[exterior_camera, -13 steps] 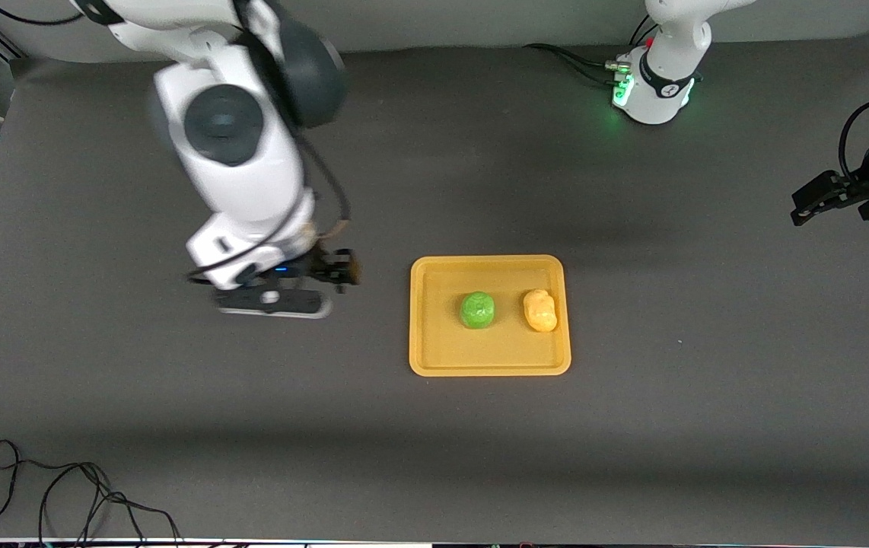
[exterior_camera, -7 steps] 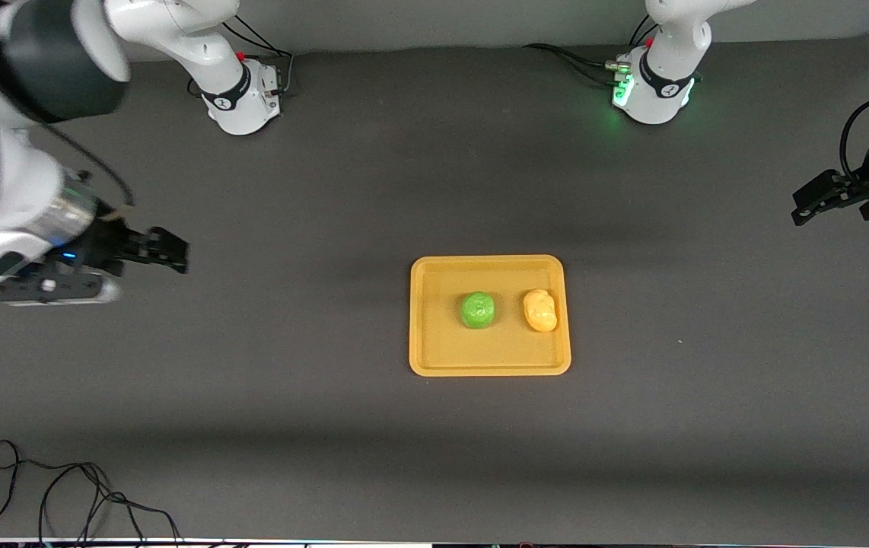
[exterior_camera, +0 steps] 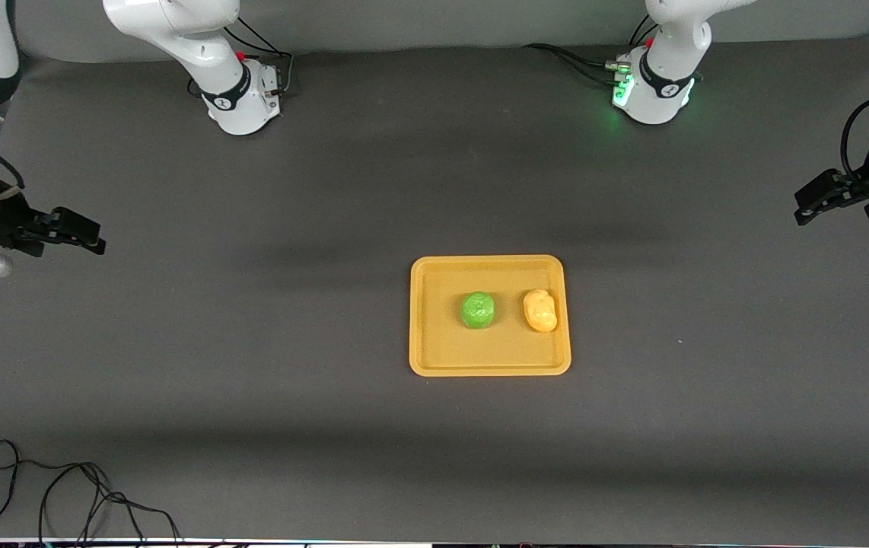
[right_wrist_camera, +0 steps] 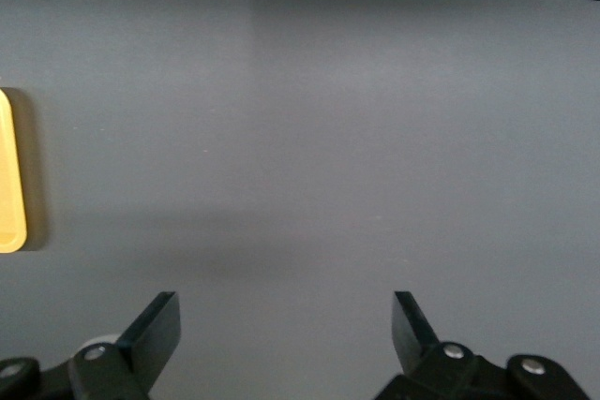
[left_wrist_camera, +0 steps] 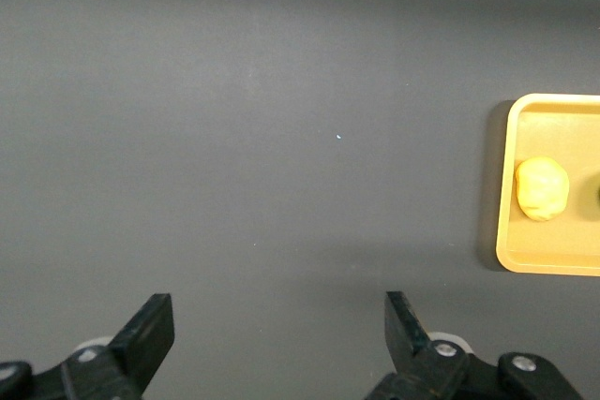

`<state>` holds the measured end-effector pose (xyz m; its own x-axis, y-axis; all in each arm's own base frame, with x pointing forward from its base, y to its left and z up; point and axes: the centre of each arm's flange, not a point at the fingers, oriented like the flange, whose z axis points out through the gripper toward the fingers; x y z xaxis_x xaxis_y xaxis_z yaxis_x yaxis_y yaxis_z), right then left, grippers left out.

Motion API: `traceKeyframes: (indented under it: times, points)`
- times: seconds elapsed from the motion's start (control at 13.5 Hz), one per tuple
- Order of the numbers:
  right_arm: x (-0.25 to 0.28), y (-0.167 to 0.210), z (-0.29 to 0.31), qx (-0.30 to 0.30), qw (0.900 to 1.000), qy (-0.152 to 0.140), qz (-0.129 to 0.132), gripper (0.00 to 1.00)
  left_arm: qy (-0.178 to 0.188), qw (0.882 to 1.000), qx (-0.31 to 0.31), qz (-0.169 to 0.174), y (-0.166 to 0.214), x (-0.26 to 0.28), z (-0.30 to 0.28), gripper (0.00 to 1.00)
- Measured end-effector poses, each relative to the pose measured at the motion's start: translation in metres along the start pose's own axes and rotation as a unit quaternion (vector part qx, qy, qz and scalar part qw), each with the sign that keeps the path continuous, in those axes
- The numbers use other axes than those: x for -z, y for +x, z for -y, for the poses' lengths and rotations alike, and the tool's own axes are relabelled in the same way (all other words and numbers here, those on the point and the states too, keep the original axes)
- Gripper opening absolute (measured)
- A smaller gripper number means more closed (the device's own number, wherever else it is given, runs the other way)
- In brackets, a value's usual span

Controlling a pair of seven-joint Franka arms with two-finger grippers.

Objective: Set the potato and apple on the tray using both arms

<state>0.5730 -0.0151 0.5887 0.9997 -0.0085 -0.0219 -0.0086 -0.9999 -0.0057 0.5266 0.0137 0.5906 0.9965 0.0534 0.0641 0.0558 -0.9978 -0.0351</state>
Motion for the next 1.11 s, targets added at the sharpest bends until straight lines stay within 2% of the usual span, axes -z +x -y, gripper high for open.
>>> traceKeyframes:
  times: [0.22, 0.89, 1.11]
  points:
    - [0.000, -0.001, -0.029, 0.001, 1.000, 0.000, 0.000, 1.00, 0.001, 1.000, 0.000, 0.001, 0.000, 0.000, 0.000, 1.00]
    - [0.004, -0.003, -0.019, 0.009, 1.000, 0.002, -0.003, 1.00, 0.001, 1.000, -0.001, 0.001, 0.000, 0.000, 0.000, 1.00]
    - [0.002, -0.005, -0.020, 0.009, 1.000, 0.002, 0.007, 1.00, 0.002, 1.000, -0.001, 0.001, 0.000, 0.000, 0.000, 1.00]
